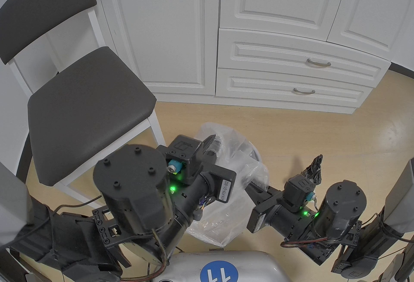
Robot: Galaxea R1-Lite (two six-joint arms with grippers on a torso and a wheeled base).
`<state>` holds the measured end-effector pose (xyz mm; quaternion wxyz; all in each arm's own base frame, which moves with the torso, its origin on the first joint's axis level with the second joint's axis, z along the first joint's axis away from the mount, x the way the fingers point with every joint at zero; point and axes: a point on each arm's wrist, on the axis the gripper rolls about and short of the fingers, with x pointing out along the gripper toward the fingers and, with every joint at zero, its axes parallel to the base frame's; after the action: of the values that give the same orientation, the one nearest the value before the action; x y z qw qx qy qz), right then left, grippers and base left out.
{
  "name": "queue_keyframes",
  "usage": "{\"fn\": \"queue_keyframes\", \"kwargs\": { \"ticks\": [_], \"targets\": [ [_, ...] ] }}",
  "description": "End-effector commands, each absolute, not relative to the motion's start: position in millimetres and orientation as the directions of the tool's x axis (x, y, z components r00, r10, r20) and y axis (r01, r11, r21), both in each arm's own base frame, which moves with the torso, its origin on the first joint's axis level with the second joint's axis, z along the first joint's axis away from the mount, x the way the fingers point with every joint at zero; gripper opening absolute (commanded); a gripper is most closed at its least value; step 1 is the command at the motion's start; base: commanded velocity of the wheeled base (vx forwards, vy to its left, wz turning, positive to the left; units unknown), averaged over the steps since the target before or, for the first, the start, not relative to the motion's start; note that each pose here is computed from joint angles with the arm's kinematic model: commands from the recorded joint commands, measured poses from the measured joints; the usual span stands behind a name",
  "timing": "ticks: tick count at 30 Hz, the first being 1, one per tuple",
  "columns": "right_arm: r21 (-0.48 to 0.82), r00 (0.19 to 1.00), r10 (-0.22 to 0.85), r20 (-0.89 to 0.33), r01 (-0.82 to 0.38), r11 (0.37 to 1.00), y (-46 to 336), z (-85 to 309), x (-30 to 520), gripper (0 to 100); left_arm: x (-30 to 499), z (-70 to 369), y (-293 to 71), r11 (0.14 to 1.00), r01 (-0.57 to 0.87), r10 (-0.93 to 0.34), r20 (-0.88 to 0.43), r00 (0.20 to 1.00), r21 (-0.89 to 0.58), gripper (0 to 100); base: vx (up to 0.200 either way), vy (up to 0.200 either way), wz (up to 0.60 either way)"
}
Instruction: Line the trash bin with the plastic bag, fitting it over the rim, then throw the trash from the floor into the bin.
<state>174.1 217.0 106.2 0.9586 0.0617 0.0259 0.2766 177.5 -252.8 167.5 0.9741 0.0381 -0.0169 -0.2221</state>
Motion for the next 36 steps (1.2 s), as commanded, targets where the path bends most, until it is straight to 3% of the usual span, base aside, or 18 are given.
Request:
{"fn": "queue_keyframes", "kwargs": {
  "ticks": [1, 9, 19, 24, 33, 36],
  "targets": [
    [0.172, 0.848, 0.530, 0.000, -0.522, 0.835, 228, 102, 184, 0, 182, 164, -257, 0.901, 0.427, -0.429, 0.010, 0.903, 0.084, 0, 0.000, 0.000, 0.00],
    [0.268, 0.848, 0.530, 0.019, -0.515, 0.815, 237, 102, 191, 0, 183, 161, -259, 0.900, 0.427, -0.429, 0.009, 0.903, 0.085, 0, 0.000, 0.000, 0.00],
    [0.406, 0.855, 0.518, 0.009, -0.476, 0.780, 236, 90, 221, 0, 185, 118, -289, 0.880, 0.461, -0.462, -0.027, 0.887, 0.113, 0, 0.000, 0.000, 0.00],
    [0.400, 0.871, 0.490, -0.021, -0.442, 0.803, 229, 77, 238, 0, 184, 85, -317, 0.862, 0.492, -0.492, -0.032, 0.870, 0.118, 0, 0.000, 0.000, 0.00],
    [0.398, 0.889, 0.454, -0.069, -0.392, 0.829, 211, 56, 269, 0, 200, 59, -335, 0.872, 0.479, -0.481, -0.012, 0.877, 0.101, 0, 0.000, 0.000, 0.00],
    [0.401, 0.913, 0.404, -0.063, -0.348, 0.847, 199, 51, 289, 0, 219, 57, -345, 0.891, 0.452, -0.454, 0.062, 0.889, 0.053, 0, 0.000, 0.000, 0.00]
  ]
}}
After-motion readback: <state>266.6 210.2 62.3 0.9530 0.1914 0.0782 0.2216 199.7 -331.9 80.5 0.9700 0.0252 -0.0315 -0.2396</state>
